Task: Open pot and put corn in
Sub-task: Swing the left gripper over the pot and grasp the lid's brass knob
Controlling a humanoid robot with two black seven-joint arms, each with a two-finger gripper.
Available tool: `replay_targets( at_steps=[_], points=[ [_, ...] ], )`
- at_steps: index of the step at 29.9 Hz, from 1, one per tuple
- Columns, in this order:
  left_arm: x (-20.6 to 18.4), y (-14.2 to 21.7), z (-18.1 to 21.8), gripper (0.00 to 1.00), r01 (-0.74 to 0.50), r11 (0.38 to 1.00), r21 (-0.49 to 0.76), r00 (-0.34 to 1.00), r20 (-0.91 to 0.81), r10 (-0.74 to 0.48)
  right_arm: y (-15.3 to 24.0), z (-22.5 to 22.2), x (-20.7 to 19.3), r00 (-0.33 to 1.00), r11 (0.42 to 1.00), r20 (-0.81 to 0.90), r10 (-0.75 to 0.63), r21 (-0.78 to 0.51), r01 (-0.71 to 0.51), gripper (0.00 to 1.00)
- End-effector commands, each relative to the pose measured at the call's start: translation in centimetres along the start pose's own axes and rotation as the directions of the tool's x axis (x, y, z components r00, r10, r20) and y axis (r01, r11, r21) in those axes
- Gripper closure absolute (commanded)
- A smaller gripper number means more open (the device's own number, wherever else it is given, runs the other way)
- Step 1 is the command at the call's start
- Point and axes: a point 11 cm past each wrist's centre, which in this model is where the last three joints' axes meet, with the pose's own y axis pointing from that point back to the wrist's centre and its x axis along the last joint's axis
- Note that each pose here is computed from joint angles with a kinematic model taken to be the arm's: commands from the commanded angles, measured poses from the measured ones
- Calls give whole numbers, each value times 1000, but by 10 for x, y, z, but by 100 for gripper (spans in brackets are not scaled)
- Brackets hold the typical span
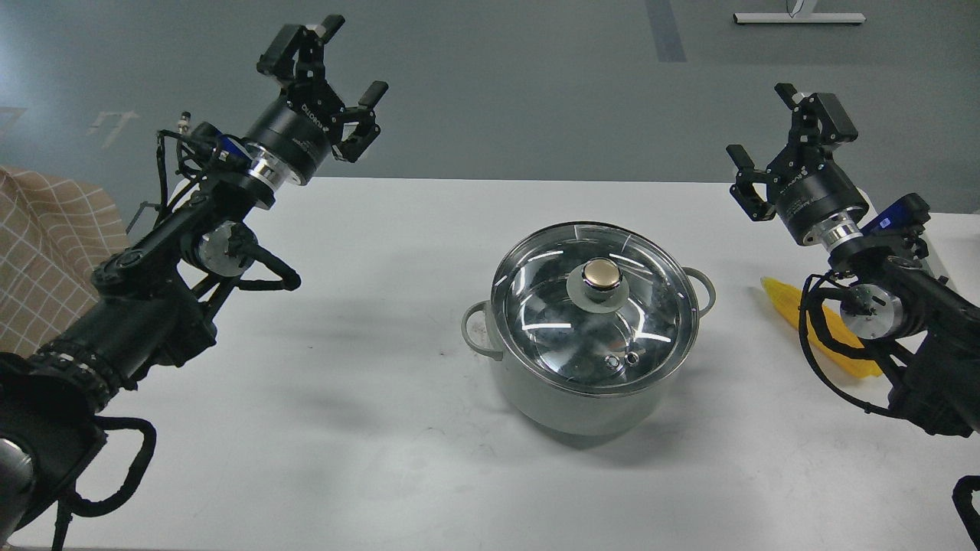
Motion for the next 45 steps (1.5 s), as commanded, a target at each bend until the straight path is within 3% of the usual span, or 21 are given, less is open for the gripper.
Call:
replay_targets(
  at_steps=[1, 6, 12, 17, 18, 20, 26, 28, 45],
  points=[
    [-20, -18, 38, 2, 125, 992, -12, 983, 134, -122, 3, -6, 7, 1000, 1000, -16, 9, 3, -9, 0],
    [-94, -30, 68, 2, 410, 907, 95, 820, 397, -412, 5, -7, 11, 1000, 1000, -22, 15, 1, -15, 0],
    [-158, -24, 57, 2, 568, 778, 270, 465, 675, -573, 7, -4, 12, 1000, 1000, -22, 19, -5, -19, 0],
    [-191, -21, 29, 2, 571, 715, 403, 103, 829, -550, 9, -5, 15, 999, 1000, -30, 24, -7, -24, 0],
    [-191, -21, 29, 2, 570, 715, 404, 102, 829, -550, 9, -5, 15, 999, 1000, -30, 24, -7, -24, 0],
    [-200, -21, 7, 2, 547, 696, 465, -78, 856, -511, 9, -5, 15, 999, 1000, -31, 26, -7, -26, 0],
    [-220, -4, -42, 2, 543, 612, 575, -349, 817, -459, 12, 1, 16, 999, 999, -27, 31, -17, -31, 0],
    [-218, 1, -55, 2, 528, 599, 602, -390, 798, -459, 14, 2, 17, 999, 999, -28, 33, -20, -34, 0],
    [-210, 21, -105, 3, 506, 591, 628, -297, 770, -565, 13, 6, 13, 999, 999, -19, 30, -24, -30, 0]
  ],
)
